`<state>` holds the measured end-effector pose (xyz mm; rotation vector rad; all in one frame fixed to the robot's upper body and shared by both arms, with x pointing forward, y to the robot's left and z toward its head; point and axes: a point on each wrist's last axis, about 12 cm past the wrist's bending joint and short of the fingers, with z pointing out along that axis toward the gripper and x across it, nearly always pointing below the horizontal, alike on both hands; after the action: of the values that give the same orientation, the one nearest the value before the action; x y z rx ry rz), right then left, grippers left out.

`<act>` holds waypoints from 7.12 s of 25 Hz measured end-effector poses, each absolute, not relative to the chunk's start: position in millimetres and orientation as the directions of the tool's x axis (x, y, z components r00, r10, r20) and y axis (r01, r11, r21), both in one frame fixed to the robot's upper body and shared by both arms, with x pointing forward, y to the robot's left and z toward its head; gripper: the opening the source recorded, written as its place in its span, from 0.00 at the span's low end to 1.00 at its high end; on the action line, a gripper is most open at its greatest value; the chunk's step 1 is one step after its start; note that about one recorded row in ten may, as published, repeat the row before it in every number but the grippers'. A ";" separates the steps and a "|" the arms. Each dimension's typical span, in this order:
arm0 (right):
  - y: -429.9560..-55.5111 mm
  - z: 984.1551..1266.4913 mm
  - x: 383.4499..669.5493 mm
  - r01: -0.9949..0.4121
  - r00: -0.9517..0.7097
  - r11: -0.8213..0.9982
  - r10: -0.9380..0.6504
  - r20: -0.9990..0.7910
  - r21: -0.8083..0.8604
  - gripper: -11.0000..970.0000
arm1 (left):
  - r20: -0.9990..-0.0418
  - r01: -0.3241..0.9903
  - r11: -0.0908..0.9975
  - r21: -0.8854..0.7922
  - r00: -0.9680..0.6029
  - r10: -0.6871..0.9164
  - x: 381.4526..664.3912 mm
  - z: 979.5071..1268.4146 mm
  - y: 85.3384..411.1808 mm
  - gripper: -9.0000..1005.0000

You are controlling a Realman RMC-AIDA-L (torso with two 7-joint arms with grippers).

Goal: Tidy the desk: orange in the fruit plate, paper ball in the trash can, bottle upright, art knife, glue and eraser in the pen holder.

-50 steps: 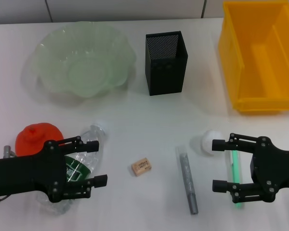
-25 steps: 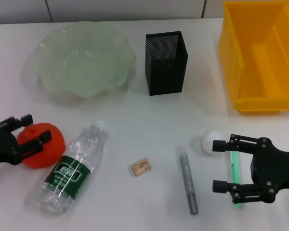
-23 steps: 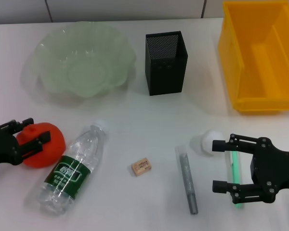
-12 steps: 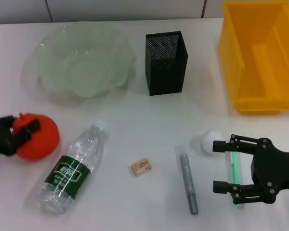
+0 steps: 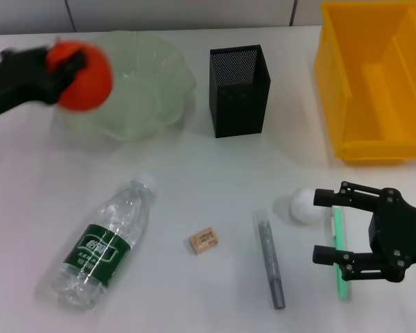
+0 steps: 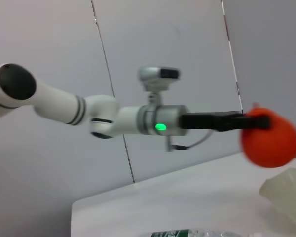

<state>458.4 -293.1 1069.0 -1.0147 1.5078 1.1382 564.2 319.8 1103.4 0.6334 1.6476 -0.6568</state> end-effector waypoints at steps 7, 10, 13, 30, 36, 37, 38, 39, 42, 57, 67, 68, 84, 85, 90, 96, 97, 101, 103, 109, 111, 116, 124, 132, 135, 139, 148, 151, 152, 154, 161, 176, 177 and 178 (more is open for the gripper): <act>-293.8 1069.8 458.4 -0.957 -0.208 0.221 -0.062 -0.976 0.189 0.86 | -0.974 0.642 0.763 -0.076 -0.211 0.081 613.0 1098.8 283.2 0.22; -294.8 1070.9 459.4 -0.950 -0.231 0.227 -0.058 -0.971 0.213 0.86 | -0.972 0.632 0.771 -0.080 -0.221 0.080 615.7 1096.7 279.8 0.27; -298.9 1076.5 463.0 -0.939 -0.267 0.240 -0.062 -0.962 0.245 0.86 | -0.978 0.653 0.752 -0.092 -0.201 0.055 605.3 1096.2 284.9 0.36; -265.0 1216.8 525.3 -0.872 -0.477 0.401 -0.566 -0.672 0.281 0.86 | -0.973 0.848 0.507 -0.151 -0.220 0.077 478.0 1072.9 325.6 0.86; -213.1 1221.7 542.7 -0.849 -0.525 0.495 -0.755 -0.394 0.182 0.86 | -0.966 0.873 0.452 -0.183 -0.246 0.084 460.8 1065.3 321.4 0.85; -208.2 1218.6 544.4 -0.848 -0.527 0.502 -0.768 -0.365 0.170 0.86 | -0.965 0.872 0.454 -0.185 -0.248 0.084 460.8 1064.7 321.3 0.85; -199.1 1210.1 547.8 -0.848 -0.527 0.510 -0.787 -0.320 0.142 0.86 | -0.964 0.870 0.457 -0.186 -0.251 0.086 461.0 1064.0 321.2 0.85; -199.1 1210.1 547.8 -0.848 -0.527 0.510 -0.787 -0.320 0.142 0.86 | -0.964 0.870 0.457 -0.186 -0.251 0.086 461.0 1064.0 321.2 0.85; -186.0 1193.3 551.5 -0.857 -0.514 0.500 -0.809 -0.286 0.125 0.86 | -0.963 0.865 0.466 -0.184 -0.254 0.092 461.9 1063.0 321.6 0.85; -155.6 1139.0 571.9 -0.854 -0.510 0.518 -0.821 -0.255 0.042 0.84 | -0.961 0.868 0.463 -0.182 -0.257 0.104 465.0 1061.8 318.4 0.84; -165.8 1160.8 575.4 -0.827 -0.556 0.552 -0.777 -0.296 0.103 0.55 | -0.960 0.867 0.464 -0.182 -0.258 0.105 464.8 1061.8 318.9 0.84; -175.3 1183.0 575.8 -0.816 -0.565 0.570 -0.750 -0.343 0.097 0.53 | -0.960 0.868 0.459 -0.187 -0.260 0.101 464.1 1062.2 318.7 0.84; -306.0 1228.3 594.2 -0.555 -0.601 0.828 -0.464 -0.651 -0.077 0.46 | -0.937 0.863 0.430 -0.265 -0.336 0.097 476.9 1086.9 317.9 0.84; -307.4 1223.6 596.9 -0.542 -0.601 0.836 -0.452 -0.659 -0.079 0.46 | -0.927 0.860 0.430 -0.274 -0.356 0.120 480.9 1091.7 315.9 0.84; -307.0 1205.1 601.1 -0.550 -0.576 0.835 -0.412 -0.706 -0.038 0.54 | -0.856 0.818 0.516 -0.252 -0.438 0.276 502.3 1118.6 295.5 0.83; -309.4 1195.6 586.7 -0.616 -0.486 0.787 -0.351 -0.800 0.029 0.76 | -0.755 0.741 0.657 -0.136 -0.507 0.415 511.2 1148.3 257.4 0.81; -310.0 1194.3 582.8 -0.632 -0.469 0.774 -0.346 -0.813 0.035 0.78 | -0.755 0.741 0.657 -0.136 -0.507 0.415 511.2 1148.3 257.4 0.81; -307.3 1186.9 551.5 -0.770 -0.355 0.635 -0.342 -0.870 0.064 0.87 | -0.681 0.662 0.740 -0.117 -0.596 0.426 511.0 1160.7 234.9 0.80; -300.4 1169.2 520.8 -0.882 -0.250 0.468 -0.346 -0.904 0.064 0.87 | -0.643 0.624 0.777 -0.080 -0.628 0.438 511.3 1160.9 224.4 0.79; -287.9 1117.5 485.7 -0.957 -0.170 0.280 -0.360 -0.917 0.067 0.87 | -0.580 0.608 0.794 -0.030 -0.657 0.481 517.6 1152.6 201.8 0.77; -285.7 1102.1 479.5 -0.957 -0.204 0.267 -0.338 -0.919 0.114 0.87 | -0.566 0.607 0.795 -0.025 -0.663 0.489 521.3 1148.9 198.2 0.76; -284.0 1082.1 469.8 -0.952 -0.243 0.257 -0.302 -0.922 0.167 0.87 | -0.534 0.609 0.793 -0.028 -0.679 0.503 528.9 1138.0 192.6 0.75; -284.7 1078.4 468.2 -0.947 -0.259 0.264 -0.292 -0.921 0.183 0.87 | -0.499 0.609 0.792 -0.044 -0.700 0.511 537.6 1119.9 188.1 0.72; -285.8 1078.0 469.9 -0.944 -0.263 0.275 -0.297 -0.918 0.181 0.87 | -0.481 0.604 0.795 -0.058 -0.715 0.508 542.1 1111.5 187.6 0.69; -285.8 1078.0 470.0 -0.944 -0.264 0.275 -0.297 -0.917 0.183 0.87 | -0.472 0.605 0.793 -0.064 -0.719 0.510 543.2 1111.5 187.8 0.68; -285.5 1078.4 470.7 -0.943 -0.269 0.276 -0.296 -0.917 0.188 0.87 | -0.476 0.617 0.785 -0.058 -0.708 0.521 543.8 1114.6 186.0 0.63; -286.7 1080.0 469.9 -0.941 -0.277 0.277 -0.291 -0.916 0.197 0.87 | -0.615 0.695 0.711 -0.110 -0.609 0.501 539.1 1129.8 212.4 0.45; -286.6 1080.4 470.5 -0.939 -0.283 0.278 -0.289 -0.915 0.203 0.87 | -0.667 0.717 0.688 -0.114 -0.569 0.481 536.8 1132.5 225.0 0.45; -286.6 1080.6 470.7 -0.939 -0.283 0.277 -0.289 -0.915 0.203 0.87 | -0.702 0.729 0.675 -0.113 -0.540 0.465 534.3 1133.7 234.6 0.45; -286.6 1080.8 470.9 -0.939 -0.282 0.277 -0.290 -0.915 0.202 0.87 | -0.773 0.767 0.633 -0.106 -0.464 0.432 526.3 1135.0 255.4 0.45; -285.8 1081.9 472.2 -0.942 -0.277 0.272 -0.291 -0.916 0.198 0.87 | -0.910 0.810 0.575 -0.117 -0.320 0.265 510.9 1127.6 299.4 0.45; -284.0 1083.0 473.1 -0.942 -0.282 0.265 -0.292 -0.914 0.206 0.87 | -0.967 0.828 0.557 -0.062 -0.188 0.172 501.3 1116.9 320.0 0.45; -283.9 1083.1 472.9 -0.942 -0.282 0.263 -0.292 -0.914 0.207 0.87 | -0.968 0.830 0.554 -0.054 -0.179 0.174 501.5 1117.3 319.6 0.45; -283.7 1083.3 472.8 -0.943 -0.282 0.261 -0.292 -0.914 0.207 0.87 | -0.970 0.832 0.553 -0.048 -0.171 0.174 501.9 1117.8 319.3 0.45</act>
<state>472.8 -283.7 1083.3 -1.1372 1.7415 1.0387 501.9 319.3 1117.8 0.8553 1.6696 -0.7335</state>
